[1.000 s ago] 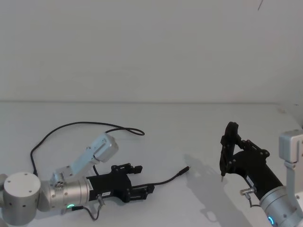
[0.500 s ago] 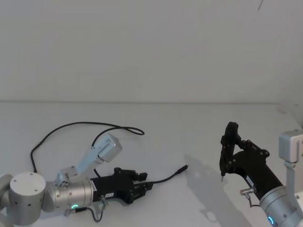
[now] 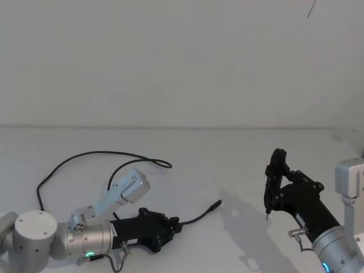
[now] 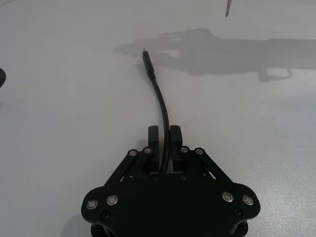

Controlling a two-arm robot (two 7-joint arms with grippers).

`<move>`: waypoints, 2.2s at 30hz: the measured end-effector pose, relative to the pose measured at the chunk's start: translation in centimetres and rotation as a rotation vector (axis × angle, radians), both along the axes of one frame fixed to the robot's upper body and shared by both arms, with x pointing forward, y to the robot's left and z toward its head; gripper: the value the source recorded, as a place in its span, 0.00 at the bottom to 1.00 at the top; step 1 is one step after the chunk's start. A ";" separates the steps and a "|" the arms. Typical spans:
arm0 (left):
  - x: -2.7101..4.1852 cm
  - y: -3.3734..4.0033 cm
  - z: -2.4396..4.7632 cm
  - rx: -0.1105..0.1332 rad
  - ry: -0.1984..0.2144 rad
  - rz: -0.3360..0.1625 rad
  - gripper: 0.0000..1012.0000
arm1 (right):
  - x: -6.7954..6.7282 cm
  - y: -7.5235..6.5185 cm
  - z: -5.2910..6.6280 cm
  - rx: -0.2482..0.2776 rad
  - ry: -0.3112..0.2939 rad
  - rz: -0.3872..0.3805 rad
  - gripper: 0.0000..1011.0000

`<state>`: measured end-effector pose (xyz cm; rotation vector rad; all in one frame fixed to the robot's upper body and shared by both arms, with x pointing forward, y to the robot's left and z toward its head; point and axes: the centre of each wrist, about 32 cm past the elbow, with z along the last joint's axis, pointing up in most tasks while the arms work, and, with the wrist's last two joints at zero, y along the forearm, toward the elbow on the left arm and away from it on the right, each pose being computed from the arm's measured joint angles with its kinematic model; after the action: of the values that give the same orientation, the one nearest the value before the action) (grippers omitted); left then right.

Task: Pick up the data cable with the one hand.

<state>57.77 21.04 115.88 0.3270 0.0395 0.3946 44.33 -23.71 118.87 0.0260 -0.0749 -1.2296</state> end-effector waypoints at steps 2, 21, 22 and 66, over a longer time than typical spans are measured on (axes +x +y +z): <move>-0.11 -0.02 0.02 0.000 0.000 -0.001 0.13 | 0.0 0.0 0.0 0.000 0.000 0.000 0.28; -2.37 3.23 3.48 -0.128 -0.054 0.073 0.06 | 0.0 0.0 0.0 0.000 0.000 0.000 0.28; -2.58 3.50 3.67 -0.133 -0.058 0.076 0.06 | 0.0 0.0 0.0 0.000 0.000 0.000 0.28; -5.73 6.05 5.29 -0.137 -0.055 -0.114 0.06 | 0.3 0.0 1.1 0.078 0.009 0.040 0.28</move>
<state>52.04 27.08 121.17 0.1821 -0.0056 0.2862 44.61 -23.75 119.96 0.0896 -0.0189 -1.1924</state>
